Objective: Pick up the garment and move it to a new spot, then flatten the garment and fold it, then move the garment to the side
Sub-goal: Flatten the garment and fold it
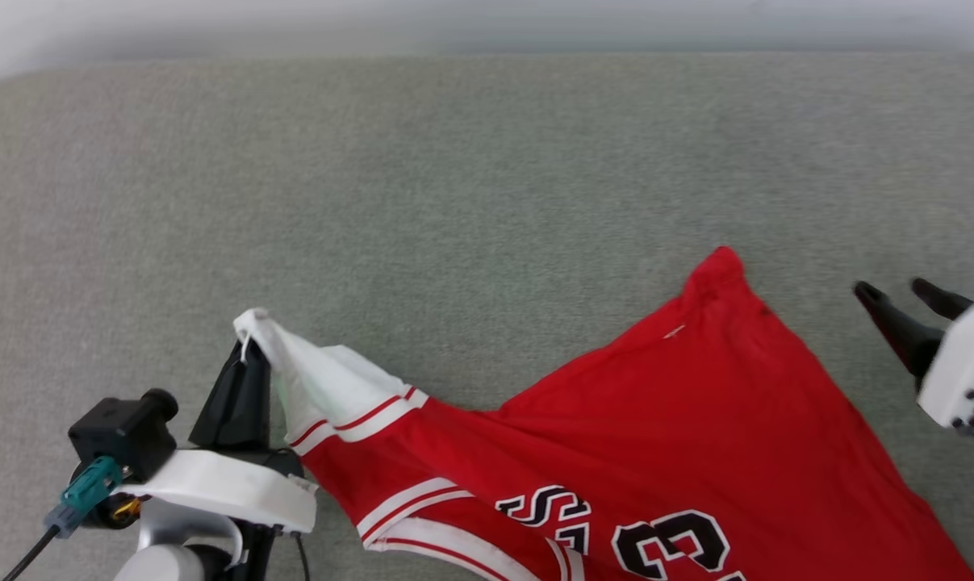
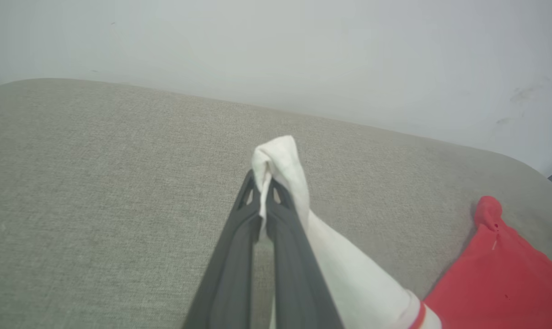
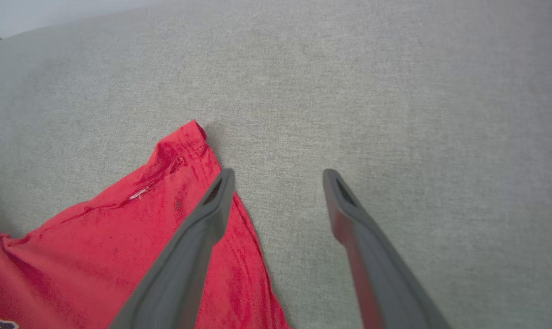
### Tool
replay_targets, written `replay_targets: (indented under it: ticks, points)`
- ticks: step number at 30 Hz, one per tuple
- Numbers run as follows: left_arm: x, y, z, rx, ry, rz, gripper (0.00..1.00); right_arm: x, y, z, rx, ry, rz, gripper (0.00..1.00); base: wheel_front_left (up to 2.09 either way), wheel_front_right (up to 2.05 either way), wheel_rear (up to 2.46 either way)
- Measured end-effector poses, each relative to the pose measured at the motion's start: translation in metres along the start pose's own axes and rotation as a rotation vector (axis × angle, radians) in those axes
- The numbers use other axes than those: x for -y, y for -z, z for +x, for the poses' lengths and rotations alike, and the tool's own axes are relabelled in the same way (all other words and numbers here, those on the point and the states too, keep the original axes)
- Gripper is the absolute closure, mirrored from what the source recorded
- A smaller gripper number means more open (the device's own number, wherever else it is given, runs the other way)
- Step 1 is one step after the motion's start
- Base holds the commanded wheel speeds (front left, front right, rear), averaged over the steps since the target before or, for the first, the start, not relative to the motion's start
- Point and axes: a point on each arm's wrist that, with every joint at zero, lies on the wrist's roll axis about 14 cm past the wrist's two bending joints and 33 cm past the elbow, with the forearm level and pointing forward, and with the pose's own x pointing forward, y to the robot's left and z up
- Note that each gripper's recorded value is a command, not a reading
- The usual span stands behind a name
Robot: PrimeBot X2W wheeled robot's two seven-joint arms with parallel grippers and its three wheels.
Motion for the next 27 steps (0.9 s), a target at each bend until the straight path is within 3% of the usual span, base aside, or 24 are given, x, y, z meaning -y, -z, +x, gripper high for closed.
replay_targets:
  ticks: [8,18,21,27]
  points:
    - [0.000,0.003,0.009,0.017,-0.005,-0.019,1.00,-0.056,0.006,0.051,-0.281,-0.151,-0.155,0.00,0.00,0.00,0.00]
    - [-0.013,0.021,0.012,-0.015,-0.047,-0.037,1.00,-0.070,0.053,0.093,-0.557,-0.190,-0.196,0.00,0.00,0.00,0.00]
    - [-0.018,0.025,0.010,-0.021,-0.061,-0.035,1.00,-0.073,0.057,0.097,-0.582,-0.204,-0.195,1.00,0.00,0.00,0.00]
    - [-0.019,0.025,0.009,-0.022,-0.062,-0.041,1.00,-0.080,0.056,0.096,-0.571,-0.228,-0.203,1.00,0.00,0.00,0.00]
